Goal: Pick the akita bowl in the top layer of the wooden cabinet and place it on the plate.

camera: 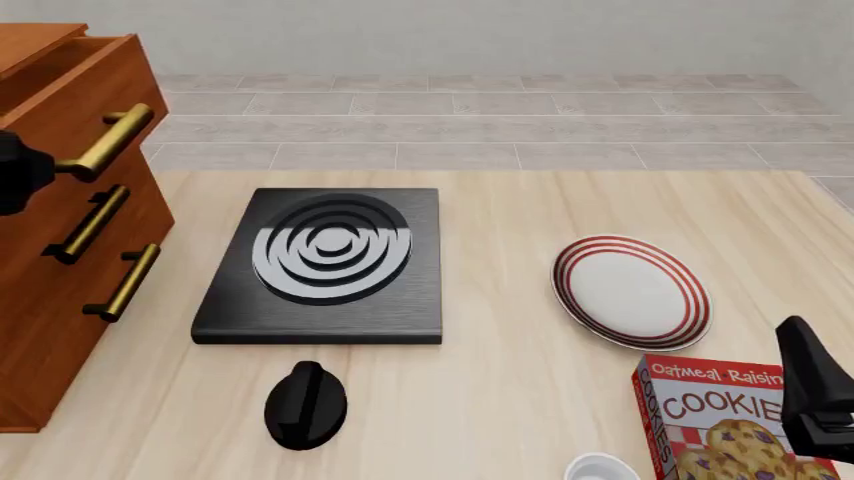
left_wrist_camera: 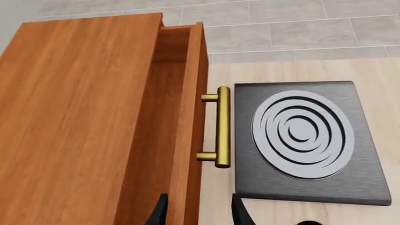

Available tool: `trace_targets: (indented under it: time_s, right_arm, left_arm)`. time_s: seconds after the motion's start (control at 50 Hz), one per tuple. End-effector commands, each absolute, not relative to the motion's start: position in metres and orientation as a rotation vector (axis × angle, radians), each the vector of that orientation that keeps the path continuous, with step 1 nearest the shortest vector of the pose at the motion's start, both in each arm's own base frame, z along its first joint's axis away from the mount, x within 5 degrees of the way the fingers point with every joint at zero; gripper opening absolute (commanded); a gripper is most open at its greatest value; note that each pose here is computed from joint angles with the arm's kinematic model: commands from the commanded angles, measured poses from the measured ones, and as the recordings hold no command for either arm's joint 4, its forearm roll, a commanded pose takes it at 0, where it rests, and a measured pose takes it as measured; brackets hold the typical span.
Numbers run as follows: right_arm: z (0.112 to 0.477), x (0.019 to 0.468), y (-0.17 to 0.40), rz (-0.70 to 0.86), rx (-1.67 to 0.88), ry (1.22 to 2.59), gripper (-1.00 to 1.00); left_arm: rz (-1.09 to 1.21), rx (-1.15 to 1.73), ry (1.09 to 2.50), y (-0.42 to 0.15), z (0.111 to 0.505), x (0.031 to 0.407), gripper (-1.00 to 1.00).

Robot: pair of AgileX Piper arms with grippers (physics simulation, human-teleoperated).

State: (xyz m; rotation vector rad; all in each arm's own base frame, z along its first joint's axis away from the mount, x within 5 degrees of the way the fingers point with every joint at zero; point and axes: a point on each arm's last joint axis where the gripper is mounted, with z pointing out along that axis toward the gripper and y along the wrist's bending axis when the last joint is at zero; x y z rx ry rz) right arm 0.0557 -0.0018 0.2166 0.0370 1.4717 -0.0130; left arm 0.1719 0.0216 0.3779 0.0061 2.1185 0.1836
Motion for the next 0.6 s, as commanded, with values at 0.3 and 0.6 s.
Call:
trace_targets:
  time_s: [0.3, 0.6]
  right_arm:
    - [0.217, 0.056, -0.002, -0.014, 0.039, 1.471, 1.0]
    - [0.217, 0.056, -0.002, -0.014, 0.04, 1.471, 1.0]
  left_arm:
    - [0.063, 0.048, 2.254, 0.007, 0.349, 0.189, 1.0]
    - [0.019, 0.049, 2.258, -0.001, 0.352, 0.194, 1.0]
